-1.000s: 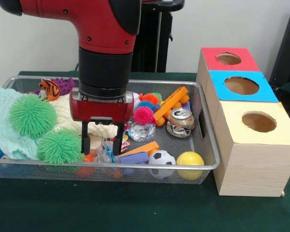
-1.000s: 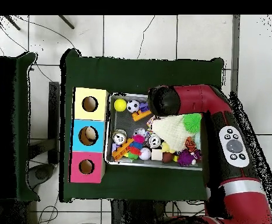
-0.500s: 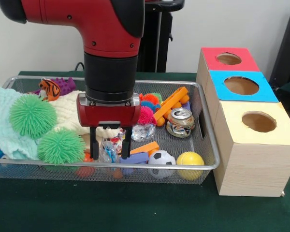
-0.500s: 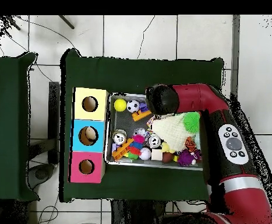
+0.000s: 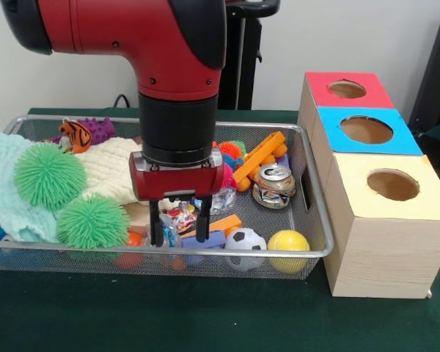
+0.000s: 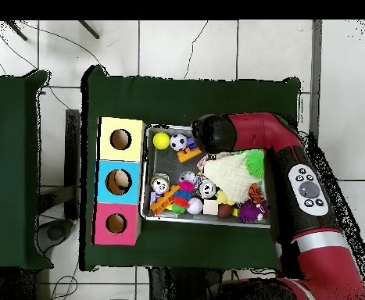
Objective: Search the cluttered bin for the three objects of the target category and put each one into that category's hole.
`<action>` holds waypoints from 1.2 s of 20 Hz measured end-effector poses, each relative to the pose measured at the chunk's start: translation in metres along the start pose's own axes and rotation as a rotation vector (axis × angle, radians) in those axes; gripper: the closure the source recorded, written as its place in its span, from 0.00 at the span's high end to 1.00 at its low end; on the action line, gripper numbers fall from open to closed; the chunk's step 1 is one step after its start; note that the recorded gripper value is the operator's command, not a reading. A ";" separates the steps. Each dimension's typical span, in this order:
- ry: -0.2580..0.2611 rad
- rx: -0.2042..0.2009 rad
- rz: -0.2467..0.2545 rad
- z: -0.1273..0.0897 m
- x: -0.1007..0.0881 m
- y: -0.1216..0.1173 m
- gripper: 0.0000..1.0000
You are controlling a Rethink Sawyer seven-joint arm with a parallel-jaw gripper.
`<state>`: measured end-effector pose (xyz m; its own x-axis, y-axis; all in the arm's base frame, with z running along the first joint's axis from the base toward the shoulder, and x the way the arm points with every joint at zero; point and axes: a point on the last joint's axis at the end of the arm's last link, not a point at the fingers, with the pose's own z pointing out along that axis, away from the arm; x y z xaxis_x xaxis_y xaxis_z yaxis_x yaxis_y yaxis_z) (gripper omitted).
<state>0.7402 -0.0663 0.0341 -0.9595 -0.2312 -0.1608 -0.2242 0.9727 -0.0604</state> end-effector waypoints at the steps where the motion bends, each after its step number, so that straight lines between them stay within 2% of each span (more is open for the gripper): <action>1: 0.010 -0.002 -0.007 0.000 0.001 0.001 1.00; 7: 0.086 -0.016 -0.042 -0.001 0.011 0.003 1.00; 12: 0.138 -0.027 -0.052 -0.001 0.017 0.009 1.00; 19: 0.146 -0.029 -0.062 -0.002 0.015 0.016 1.00; 24: 0.150 -0.006 -0.090 0.002 0.019 0.015 1.00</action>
<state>0.7188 -0.0563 0.0283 -0.9499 -0.3124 -0.0060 -0.3114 0.9482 -0.0624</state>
